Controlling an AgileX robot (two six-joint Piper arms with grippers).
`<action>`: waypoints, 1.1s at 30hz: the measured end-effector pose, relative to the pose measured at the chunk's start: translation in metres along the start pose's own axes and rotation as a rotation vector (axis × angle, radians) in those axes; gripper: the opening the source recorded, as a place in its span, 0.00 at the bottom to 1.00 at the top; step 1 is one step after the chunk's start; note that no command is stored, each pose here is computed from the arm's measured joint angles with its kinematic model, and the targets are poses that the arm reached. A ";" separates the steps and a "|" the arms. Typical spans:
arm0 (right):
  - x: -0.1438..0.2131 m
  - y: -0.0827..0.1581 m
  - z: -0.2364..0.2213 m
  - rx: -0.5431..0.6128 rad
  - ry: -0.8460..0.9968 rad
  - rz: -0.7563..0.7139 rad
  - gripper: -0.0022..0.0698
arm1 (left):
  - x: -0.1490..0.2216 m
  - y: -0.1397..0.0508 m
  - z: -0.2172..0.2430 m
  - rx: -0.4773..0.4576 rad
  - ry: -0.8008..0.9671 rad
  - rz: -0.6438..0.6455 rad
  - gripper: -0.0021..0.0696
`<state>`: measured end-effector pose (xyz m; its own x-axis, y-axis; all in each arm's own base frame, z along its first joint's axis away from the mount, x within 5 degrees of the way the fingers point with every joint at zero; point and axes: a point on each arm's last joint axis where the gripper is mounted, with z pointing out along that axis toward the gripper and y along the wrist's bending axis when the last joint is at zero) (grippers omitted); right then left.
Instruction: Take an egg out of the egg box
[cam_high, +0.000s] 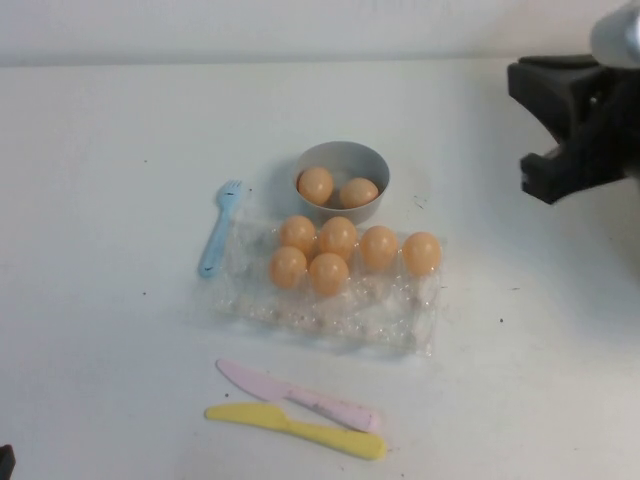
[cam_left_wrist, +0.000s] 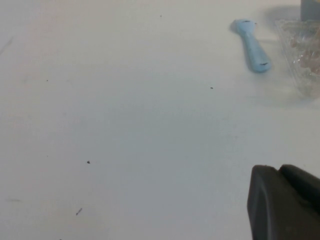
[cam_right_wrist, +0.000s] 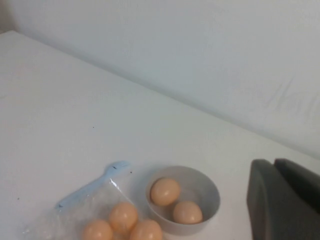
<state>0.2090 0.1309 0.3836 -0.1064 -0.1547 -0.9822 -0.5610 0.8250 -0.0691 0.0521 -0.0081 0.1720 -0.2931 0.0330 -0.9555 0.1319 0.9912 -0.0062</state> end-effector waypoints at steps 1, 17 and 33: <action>0.005 0.001 -0.006 0.000 0.006 0.000 0.01 | 0.000 0.000 0.000 0.000 0.000 0.000 0.02; 0.083 0.009 -0.104 0.035 -0.088 -0.154 0.01 | 0.000 0.000 0.000 0.000 0.000 0.000 0.02; 0.122 -0.010 -0.121 0.237 -0.042 -0.138 0.01 | 0.000 0.000 0.000 0.000 0.000 0.000 0.02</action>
<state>0.1023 0.0378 0.2858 -0.0051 -0.2557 -0.9667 -0.3595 0.9026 -0.2368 0.0521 -0.0081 0.1720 -0.2931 0.0330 -0.9555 0.1319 0.9912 -0.0062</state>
